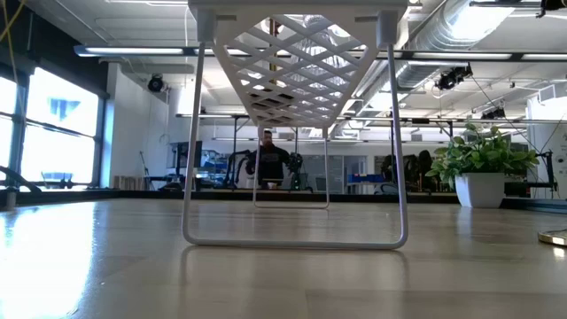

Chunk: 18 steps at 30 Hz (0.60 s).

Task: Pick & Place candle stick holders
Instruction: Put the gold candle holder on the shelf aligned with the other gold candle holders

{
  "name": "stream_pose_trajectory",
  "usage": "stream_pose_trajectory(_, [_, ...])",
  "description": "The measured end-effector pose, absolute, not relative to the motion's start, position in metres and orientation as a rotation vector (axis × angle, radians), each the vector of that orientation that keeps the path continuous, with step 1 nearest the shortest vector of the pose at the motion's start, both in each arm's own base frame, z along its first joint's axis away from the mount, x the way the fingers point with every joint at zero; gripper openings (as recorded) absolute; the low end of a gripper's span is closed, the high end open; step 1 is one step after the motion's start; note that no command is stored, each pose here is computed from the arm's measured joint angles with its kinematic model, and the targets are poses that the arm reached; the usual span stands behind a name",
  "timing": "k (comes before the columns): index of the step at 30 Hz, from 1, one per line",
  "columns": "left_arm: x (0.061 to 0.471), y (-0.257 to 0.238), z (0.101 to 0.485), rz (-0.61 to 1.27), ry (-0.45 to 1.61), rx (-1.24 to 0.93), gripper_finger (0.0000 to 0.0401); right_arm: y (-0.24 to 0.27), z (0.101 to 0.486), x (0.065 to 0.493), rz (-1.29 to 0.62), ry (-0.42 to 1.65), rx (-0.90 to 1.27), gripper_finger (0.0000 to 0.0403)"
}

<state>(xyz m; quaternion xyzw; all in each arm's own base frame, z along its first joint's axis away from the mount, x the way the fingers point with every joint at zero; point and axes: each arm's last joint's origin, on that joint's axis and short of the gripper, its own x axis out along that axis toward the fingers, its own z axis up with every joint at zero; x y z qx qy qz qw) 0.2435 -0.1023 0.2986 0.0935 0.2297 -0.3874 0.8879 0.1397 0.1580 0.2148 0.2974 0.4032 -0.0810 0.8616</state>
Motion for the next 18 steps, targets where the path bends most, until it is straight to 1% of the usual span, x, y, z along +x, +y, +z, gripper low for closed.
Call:
stream_pose_trajectory(5, [0.243,-0.102,0.299,-0.806,0.477,0.194,0.0158,0.168,0.216,0.141,-0.099,0.808,0.606,0.0261])
stream_pose_trajectory(8, [0.243,-0.102,0.299,-0.805,0.478,0.194,0.0158,0.173,0.209,0.144,-0.111,0.805,0.577,0.0262])
stream_pose_trajectory(13, [0.243,-0.102,0.299,-0.805,0.478,0.194,0.0158,0.177,0.188,0.156,-0.187,0.826,0.498,0.0262])
stream_pose_trajectory(18, [0.244,-0.102,0.299,-0.804,0.47,0.194,0.0158,0.182,0.174,0.172,-0.149,0.832,0.421,0.0261])
